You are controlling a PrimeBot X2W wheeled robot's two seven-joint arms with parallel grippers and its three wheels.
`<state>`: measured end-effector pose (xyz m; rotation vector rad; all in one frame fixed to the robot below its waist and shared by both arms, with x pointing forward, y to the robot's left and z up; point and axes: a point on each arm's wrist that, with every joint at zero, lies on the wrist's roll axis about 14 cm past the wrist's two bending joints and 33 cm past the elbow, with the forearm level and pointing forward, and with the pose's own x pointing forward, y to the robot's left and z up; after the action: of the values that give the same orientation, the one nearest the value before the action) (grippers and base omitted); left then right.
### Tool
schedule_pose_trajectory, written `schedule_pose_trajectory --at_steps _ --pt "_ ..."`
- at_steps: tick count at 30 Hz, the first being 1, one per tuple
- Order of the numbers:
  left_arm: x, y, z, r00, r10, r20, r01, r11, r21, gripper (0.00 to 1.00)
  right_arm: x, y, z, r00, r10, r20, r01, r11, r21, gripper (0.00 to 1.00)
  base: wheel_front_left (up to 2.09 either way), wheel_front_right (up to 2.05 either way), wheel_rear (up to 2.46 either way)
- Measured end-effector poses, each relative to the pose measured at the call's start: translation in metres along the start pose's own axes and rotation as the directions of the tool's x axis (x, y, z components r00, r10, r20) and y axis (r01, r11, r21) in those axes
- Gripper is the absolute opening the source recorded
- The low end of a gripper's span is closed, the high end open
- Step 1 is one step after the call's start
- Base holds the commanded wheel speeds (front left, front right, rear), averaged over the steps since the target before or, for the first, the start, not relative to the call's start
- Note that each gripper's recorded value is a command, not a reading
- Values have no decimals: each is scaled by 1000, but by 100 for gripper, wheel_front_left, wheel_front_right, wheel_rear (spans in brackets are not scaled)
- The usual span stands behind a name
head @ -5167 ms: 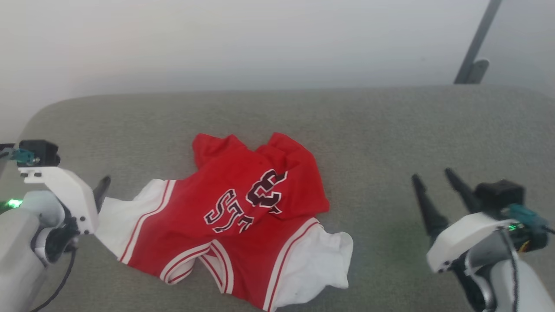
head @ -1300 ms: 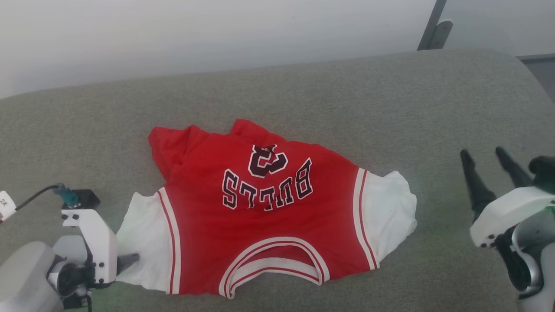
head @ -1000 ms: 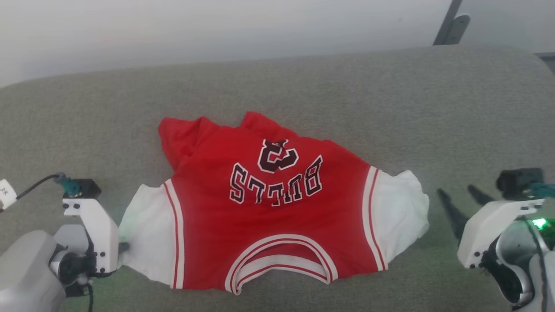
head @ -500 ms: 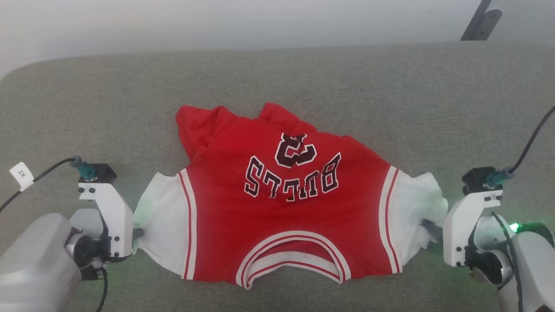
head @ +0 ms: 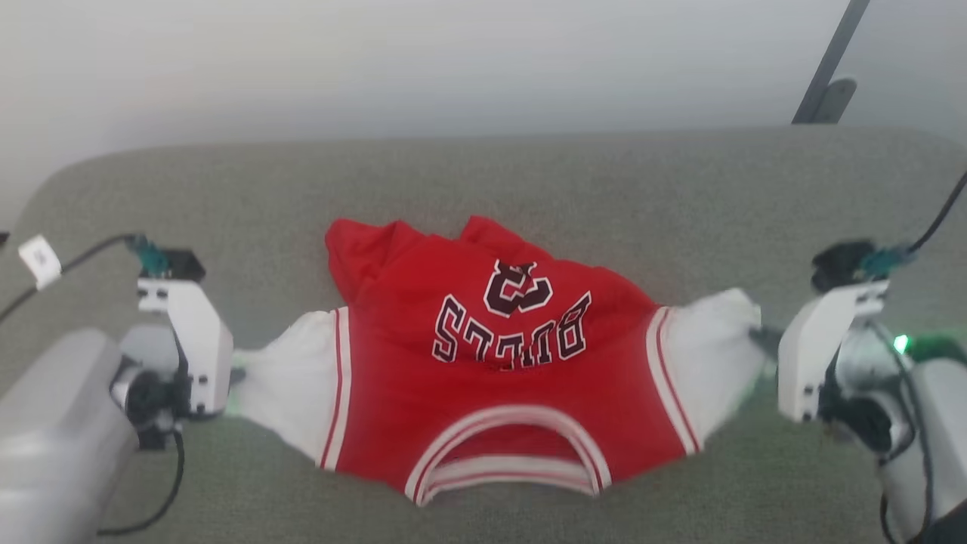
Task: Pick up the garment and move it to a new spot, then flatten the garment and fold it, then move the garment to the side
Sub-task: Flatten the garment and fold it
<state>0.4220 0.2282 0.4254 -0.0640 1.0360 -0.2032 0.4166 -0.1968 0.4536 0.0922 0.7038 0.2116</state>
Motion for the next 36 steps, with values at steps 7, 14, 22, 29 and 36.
schedule_pose_trajectory --at_steps 7,14,22,29,36 --pt "-53 -19 72 979 -13 201 -4 996 88 0 -37 16 89 965 41 260 -24 997 -70 0 0 0 0" --pt "-122 -28 153 902 -4 432 -61 989 138 0 -86 30 190 838 71 542 -1 992 -129 0 0 0 0" --pt "-182 -43 216 776 -17 631 -123 977 177 0 -130 37 264 686 72 724 64 985 -159 0 0 0 0" --pt "-196 -49 245 706 -24 708 -150 972 183 0 -126 36 285 668 62 742 99 980 -171 0 0 0 0" --pt "-197 -52 287 601 -38 798 -183 966 184 0 -105 23 311 624 36 781 152 974 -166 0 0 0 0"
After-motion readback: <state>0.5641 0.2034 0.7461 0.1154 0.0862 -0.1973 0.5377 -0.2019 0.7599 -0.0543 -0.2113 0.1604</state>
